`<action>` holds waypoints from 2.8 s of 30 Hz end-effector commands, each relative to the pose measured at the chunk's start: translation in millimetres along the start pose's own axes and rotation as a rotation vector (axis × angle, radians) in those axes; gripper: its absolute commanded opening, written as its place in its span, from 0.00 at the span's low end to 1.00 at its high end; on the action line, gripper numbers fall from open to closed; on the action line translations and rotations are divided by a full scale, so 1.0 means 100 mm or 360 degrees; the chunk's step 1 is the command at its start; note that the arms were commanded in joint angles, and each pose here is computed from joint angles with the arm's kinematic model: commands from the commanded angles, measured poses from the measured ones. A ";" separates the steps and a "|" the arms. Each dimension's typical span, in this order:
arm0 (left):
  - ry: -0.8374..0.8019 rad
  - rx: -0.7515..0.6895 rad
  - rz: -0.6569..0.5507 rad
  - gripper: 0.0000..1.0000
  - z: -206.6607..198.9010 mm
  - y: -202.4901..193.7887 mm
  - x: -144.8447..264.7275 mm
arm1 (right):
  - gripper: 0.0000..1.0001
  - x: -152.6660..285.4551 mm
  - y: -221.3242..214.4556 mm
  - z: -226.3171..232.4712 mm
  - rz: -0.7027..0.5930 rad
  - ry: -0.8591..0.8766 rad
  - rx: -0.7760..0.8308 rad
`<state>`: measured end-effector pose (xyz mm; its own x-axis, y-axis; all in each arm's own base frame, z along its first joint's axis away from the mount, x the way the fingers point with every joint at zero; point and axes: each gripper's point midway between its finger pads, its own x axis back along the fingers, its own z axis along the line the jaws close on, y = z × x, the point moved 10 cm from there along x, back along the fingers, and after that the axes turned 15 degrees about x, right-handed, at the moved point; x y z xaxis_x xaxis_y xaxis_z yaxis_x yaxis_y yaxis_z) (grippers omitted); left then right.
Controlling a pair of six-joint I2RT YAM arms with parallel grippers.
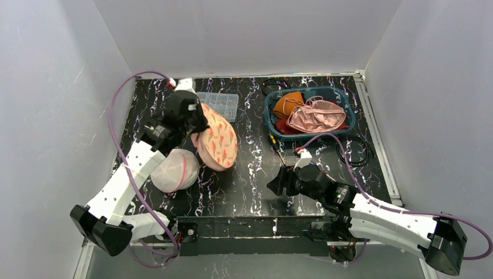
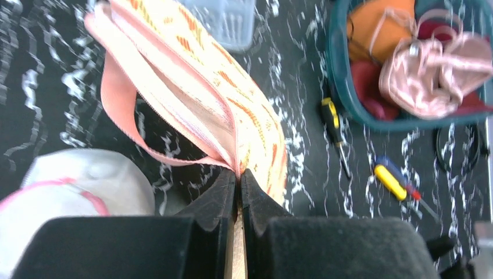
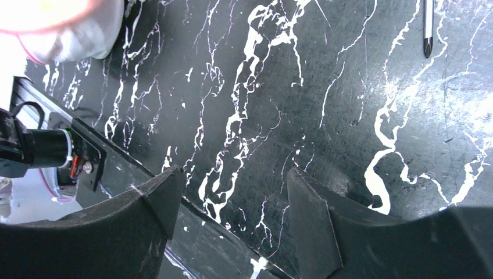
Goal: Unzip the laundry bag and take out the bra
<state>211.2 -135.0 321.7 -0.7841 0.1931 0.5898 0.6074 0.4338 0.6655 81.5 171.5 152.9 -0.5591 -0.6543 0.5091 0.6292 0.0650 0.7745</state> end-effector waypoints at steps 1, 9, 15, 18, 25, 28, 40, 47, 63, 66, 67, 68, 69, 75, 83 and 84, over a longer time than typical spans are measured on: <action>0.0109 0.0022 -0.0154 0.00 0.06 0.49 0.04 | 0.74 -0.01 0.15 0.09 -0.0060 0.0065 0.0051; 0.0288 0.0308 -0.0295 0.00 0.50 1.31 -0.36 | 0.73 -0.13 0.11 0.13 -0.0038 0.0145 0.0082; 0.0379 0.0482 -0.0307 0.00 0.92 1.62 -0.86 | 0.73 -0.25 0.08 0.14 0.0039 0.0157 0.0172; 0.0486 0.0562 -0.0248 0.00 1.16 1.55 -1.15 | 0.73 -0.32 0.06 0.14 0.0081 0.0150 0.0210; 0.0703 0.0779 -0.0120 0.00 1.74 1.05 -1.47 | 0.73 -0.41 0.01 0.13 0.0105 0.0157 0.0210; 0.0773 0.0791 -0.0075 0.00 1.85 0.90 -1.51 | 0.73 -0.43 -0.01 0.13 0.0114 0.0158 0.0202; 0.0970 0.0840 -0.0072 0.48 1.88 0.78 -1.24 | 0.74 -0.41 0.03 0.14 0.0105 0.0150 0.0217; 0.0772 0.0886 -0.0124 0.63 1.69 0.78 -0.96 | 0.74 -0.41 0.03 0.14 0.0108 0.0154 0.0237; 0.0834 0.0968 0.0227 0.19 2.04 0.47 -1.82 | 0.74 -0.31 0.04 0.09 0.0100 0.0079 0.0224; 0.0886 0.0968 0.0228 0.18 2.10 0.45 -1.89 | 0.74 -0.31 0.06 0.10 0.0093 0.0070 0.0220; 0.0897 0.0966 0.0227 0.18 2.11 0.45 -1.90 | 0.74 -0.31 0.06 0.10 0.0095 0.0068 0.0219; 0.0906 0.0965 0.0226 0.18 2.13 0.45 -1.92 | 0.74 -0.31 0.07 0.10 0.0092 0.0062 0.0218; 0.0909 0.0965 0.0224 0.18 2.14 0.46 -1.94 | 0.74 -0.31 0.07 0.10 0.0093 0.0058 0.0218; 0.0819 0.1004 0.0179 0.18 2.04 0.61 -1.87 | 0.75 -0.31 0.10 0.13 0.0095 0.0072 0.0217; 0.0385 0.1043 -0.0045 0.48 1.46 0.66 -0.76 | 0.83 -0.47 0.48 0.44 0.0050 0.0256 0.0296; 0.0352 0.1011 -0.0070 0.53 1.39 0.60 -0.59 | 0.84 -0.52 0.54 0.51 0.0049 0.0290 0.0305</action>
<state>329.5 19.4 199.6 -0.5789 -0.0352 0.8146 0.3504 0.8914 0.2876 102.5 213.2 150.7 -0.4541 -0.6804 0.5752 0.5945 0.2495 0.7644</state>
